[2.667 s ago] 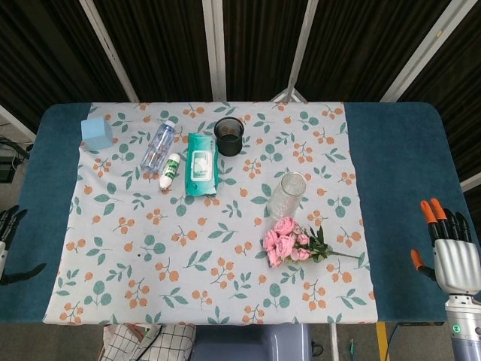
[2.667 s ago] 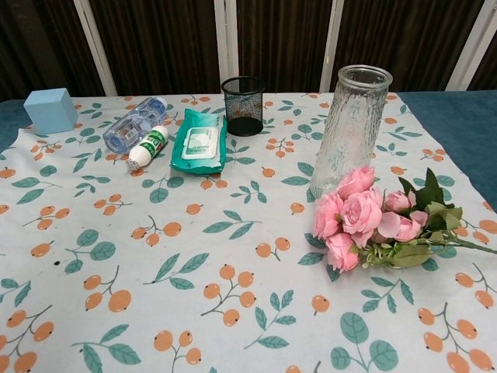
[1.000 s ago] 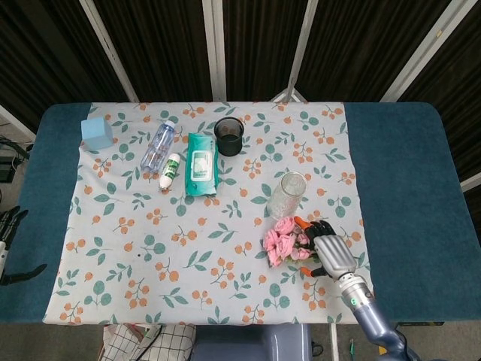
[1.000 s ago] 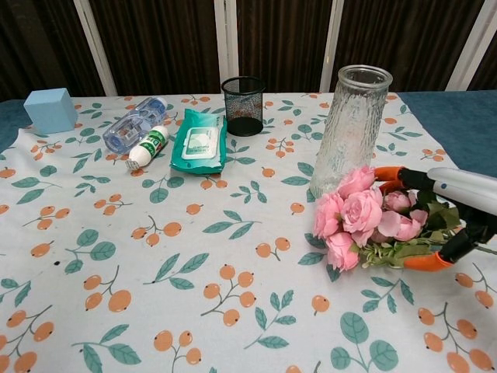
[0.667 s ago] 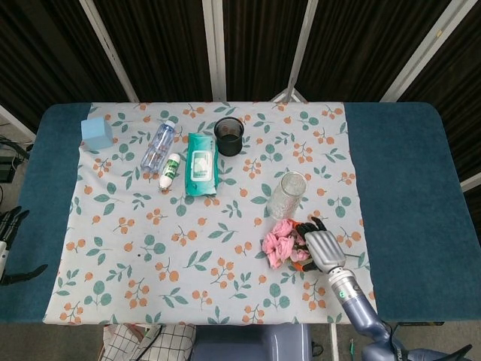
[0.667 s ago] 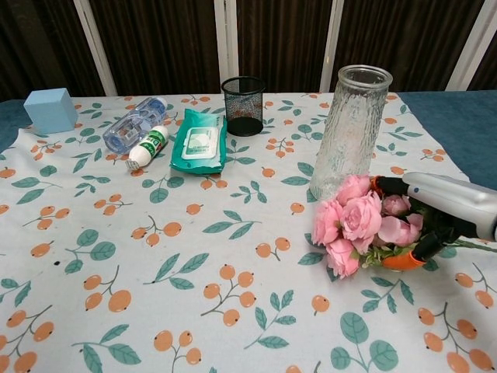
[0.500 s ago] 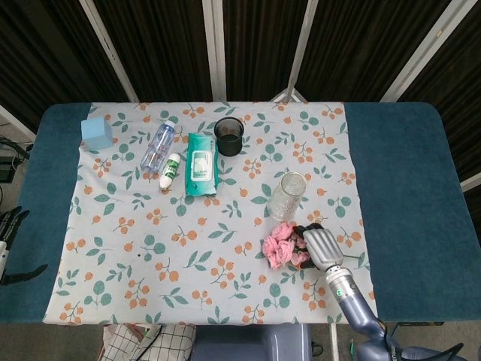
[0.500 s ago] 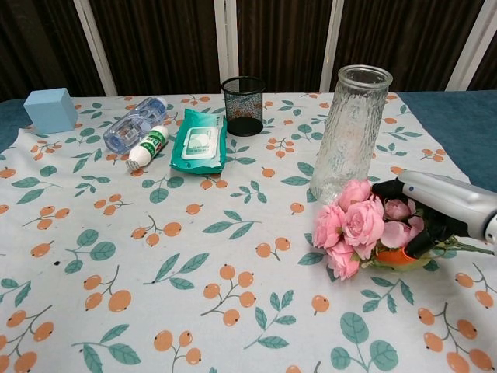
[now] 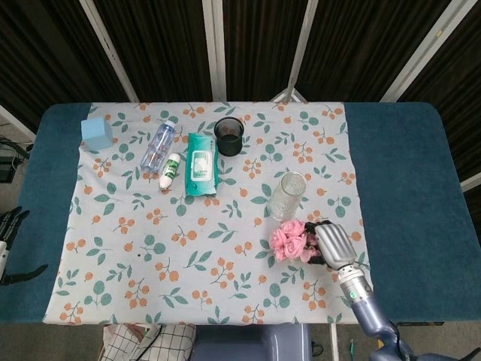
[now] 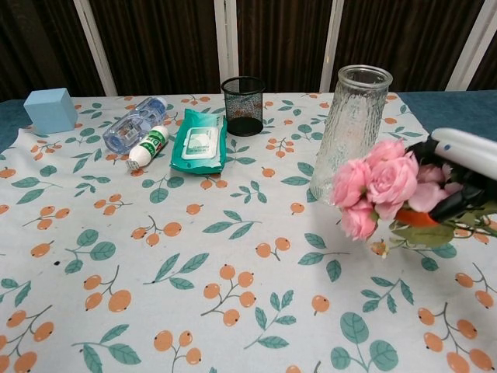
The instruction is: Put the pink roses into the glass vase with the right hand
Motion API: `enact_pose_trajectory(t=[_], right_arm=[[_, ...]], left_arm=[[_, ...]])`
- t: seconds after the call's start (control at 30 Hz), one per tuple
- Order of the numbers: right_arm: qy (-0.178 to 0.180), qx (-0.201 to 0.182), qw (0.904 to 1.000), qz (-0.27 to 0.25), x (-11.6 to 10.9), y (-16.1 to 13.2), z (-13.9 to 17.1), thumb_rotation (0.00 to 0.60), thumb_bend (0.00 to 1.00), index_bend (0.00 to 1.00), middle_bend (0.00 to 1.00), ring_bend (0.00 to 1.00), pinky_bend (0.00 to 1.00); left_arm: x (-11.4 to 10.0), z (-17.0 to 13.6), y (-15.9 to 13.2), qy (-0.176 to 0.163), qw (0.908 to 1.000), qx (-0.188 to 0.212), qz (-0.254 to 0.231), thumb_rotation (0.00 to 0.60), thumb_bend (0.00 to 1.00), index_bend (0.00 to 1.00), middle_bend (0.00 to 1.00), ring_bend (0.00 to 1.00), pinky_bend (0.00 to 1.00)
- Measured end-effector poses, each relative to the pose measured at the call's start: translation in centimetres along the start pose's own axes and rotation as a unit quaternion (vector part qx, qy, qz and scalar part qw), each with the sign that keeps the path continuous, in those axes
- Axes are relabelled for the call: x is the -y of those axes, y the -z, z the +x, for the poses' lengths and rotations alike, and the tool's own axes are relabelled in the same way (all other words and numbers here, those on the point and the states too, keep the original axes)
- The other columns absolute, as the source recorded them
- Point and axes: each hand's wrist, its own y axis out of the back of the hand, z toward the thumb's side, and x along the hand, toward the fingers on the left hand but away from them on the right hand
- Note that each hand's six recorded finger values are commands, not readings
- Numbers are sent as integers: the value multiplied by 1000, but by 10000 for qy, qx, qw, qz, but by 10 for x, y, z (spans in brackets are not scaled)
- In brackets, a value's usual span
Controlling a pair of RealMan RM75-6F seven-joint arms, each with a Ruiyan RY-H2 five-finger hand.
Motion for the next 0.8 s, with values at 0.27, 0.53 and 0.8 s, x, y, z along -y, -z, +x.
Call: enact_pose_trajectory(t=[0.27,0.53,0.8], right_arm=[[894,43,9881,-1248,-82,-3,11,600,336,566,533,519,395],[2091,-181,9290,-3048,-168,-12,7,600,336,566,533,518,395],[2832,-554,8365,-4658,-221,-24,-8,600,336,563,533,518,395]], left_arm=[[1,0,-2,1,10000,-3,22,600,0,0,0,0,0],[3,1,-4,20,10000,-8,49,600,0,0,0,0,0],[4,2,-4,40,10000,-27,45,600,0,0,0,0,0]])
